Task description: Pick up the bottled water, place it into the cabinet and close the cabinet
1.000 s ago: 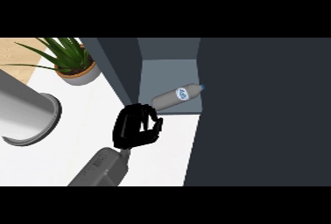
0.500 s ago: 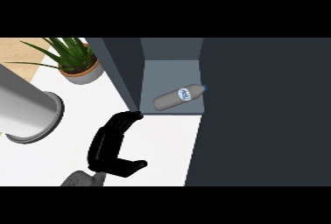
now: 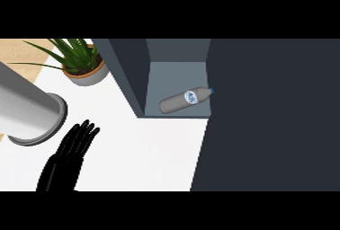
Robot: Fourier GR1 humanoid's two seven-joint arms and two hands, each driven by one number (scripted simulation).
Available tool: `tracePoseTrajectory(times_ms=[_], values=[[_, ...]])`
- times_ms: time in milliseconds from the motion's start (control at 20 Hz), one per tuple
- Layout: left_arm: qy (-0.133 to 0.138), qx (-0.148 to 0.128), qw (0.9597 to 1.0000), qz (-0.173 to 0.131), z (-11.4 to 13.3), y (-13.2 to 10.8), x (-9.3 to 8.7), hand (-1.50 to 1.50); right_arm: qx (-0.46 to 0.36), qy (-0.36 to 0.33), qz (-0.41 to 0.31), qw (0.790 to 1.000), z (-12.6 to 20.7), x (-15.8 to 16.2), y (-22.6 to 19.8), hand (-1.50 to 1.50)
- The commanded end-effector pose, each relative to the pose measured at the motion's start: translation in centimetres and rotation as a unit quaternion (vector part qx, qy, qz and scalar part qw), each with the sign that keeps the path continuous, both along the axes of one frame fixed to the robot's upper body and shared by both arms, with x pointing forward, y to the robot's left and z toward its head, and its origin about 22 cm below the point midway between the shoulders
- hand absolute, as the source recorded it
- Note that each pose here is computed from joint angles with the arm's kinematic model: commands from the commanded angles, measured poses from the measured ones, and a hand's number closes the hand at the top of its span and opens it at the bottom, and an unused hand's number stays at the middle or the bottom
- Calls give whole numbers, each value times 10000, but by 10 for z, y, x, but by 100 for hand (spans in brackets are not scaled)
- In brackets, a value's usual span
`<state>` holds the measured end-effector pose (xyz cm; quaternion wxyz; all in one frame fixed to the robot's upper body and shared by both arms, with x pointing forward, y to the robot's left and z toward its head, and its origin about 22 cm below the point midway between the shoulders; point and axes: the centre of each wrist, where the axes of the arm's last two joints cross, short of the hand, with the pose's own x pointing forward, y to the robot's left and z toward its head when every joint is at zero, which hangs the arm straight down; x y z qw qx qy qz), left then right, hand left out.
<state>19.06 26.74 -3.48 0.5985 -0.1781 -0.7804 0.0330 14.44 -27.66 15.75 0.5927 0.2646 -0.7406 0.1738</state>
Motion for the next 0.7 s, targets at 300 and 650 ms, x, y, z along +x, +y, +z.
tracePoseTrajectory(times_ms=[300,650], values=[[-322,580,9977,142,26,55,-23,-150,-185,-661,663,9954,40,-26,66,150],[-234,582,9980,83,50,70,-32,-150,-200,-629,1244,9900,44,-7,109,150]])
